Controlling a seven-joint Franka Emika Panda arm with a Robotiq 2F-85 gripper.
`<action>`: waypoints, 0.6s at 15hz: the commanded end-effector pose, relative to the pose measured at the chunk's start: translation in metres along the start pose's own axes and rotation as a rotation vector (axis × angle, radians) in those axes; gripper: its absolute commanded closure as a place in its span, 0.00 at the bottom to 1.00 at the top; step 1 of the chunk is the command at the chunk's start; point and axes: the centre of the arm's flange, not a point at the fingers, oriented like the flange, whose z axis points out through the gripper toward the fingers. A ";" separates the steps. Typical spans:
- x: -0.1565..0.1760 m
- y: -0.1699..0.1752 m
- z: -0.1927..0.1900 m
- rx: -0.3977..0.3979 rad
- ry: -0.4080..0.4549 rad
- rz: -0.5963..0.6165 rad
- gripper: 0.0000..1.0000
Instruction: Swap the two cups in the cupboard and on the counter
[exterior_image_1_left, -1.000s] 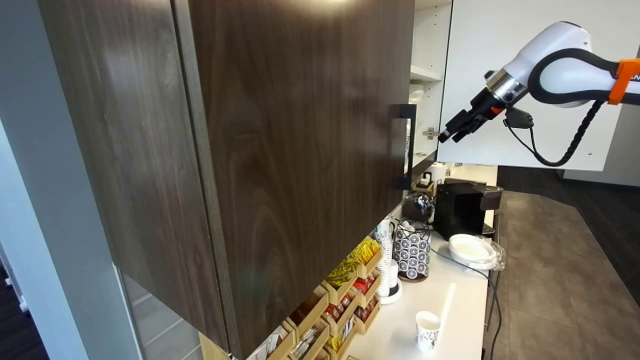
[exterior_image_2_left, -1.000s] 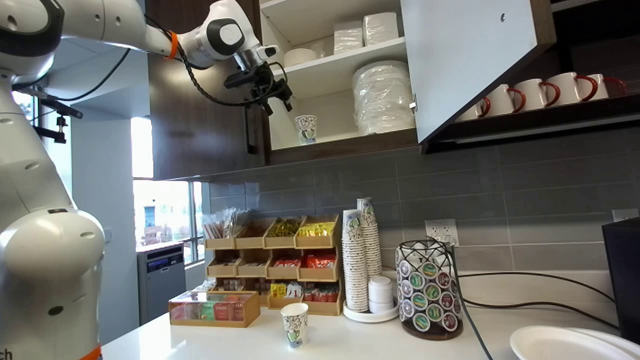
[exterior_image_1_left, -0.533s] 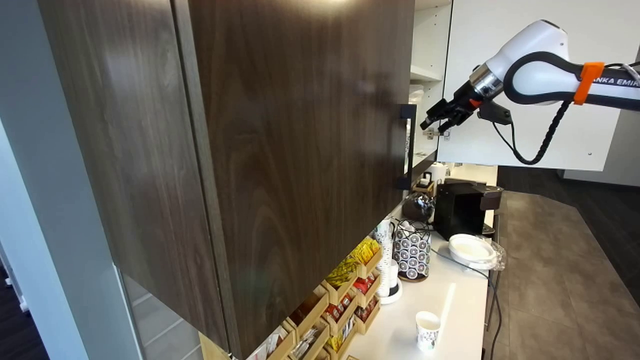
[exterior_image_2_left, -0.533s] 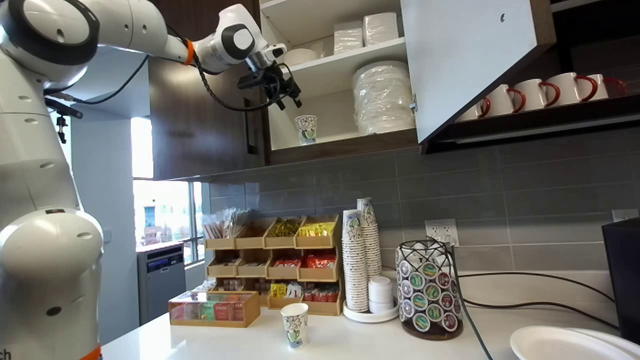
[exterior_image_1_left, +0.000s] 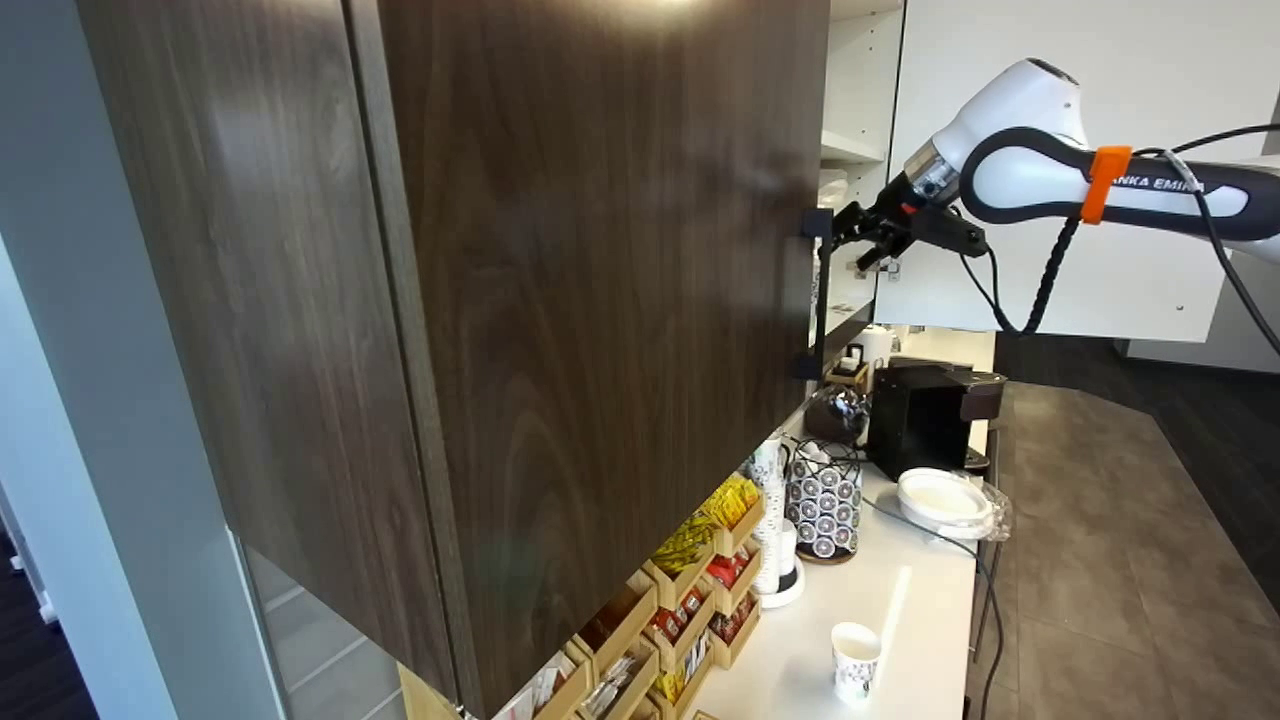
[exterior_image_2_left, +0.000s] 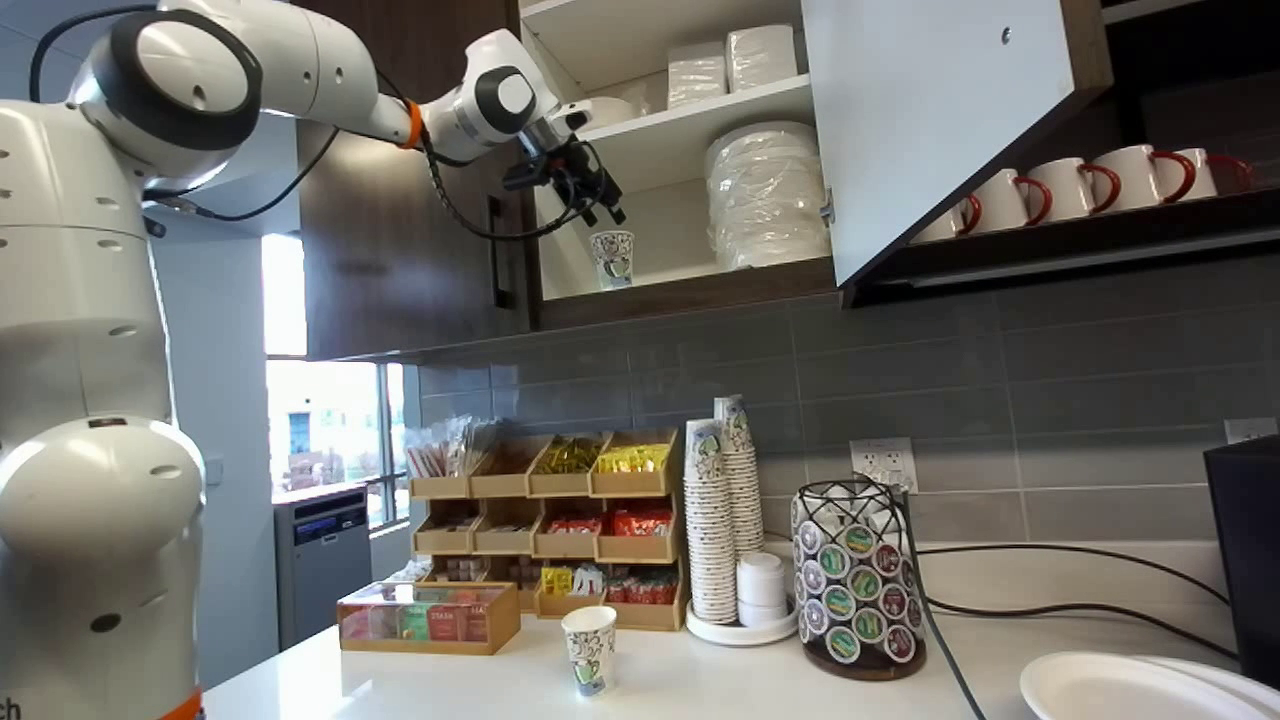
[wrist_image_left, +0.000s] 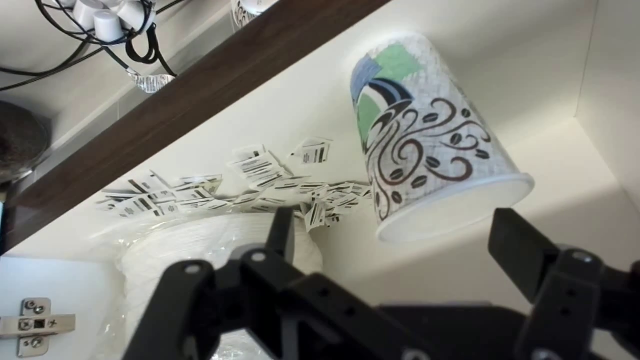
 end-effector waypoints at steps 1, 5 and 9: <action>0.011 -0.011 0.011 -0.022 0.011 0.040 0.00; 0.010 -0.005 0.021 -0.065 -0.003 0.050 0.00; 0.007 -0.002 0.028 -0.082 -0.016 0.052 0.00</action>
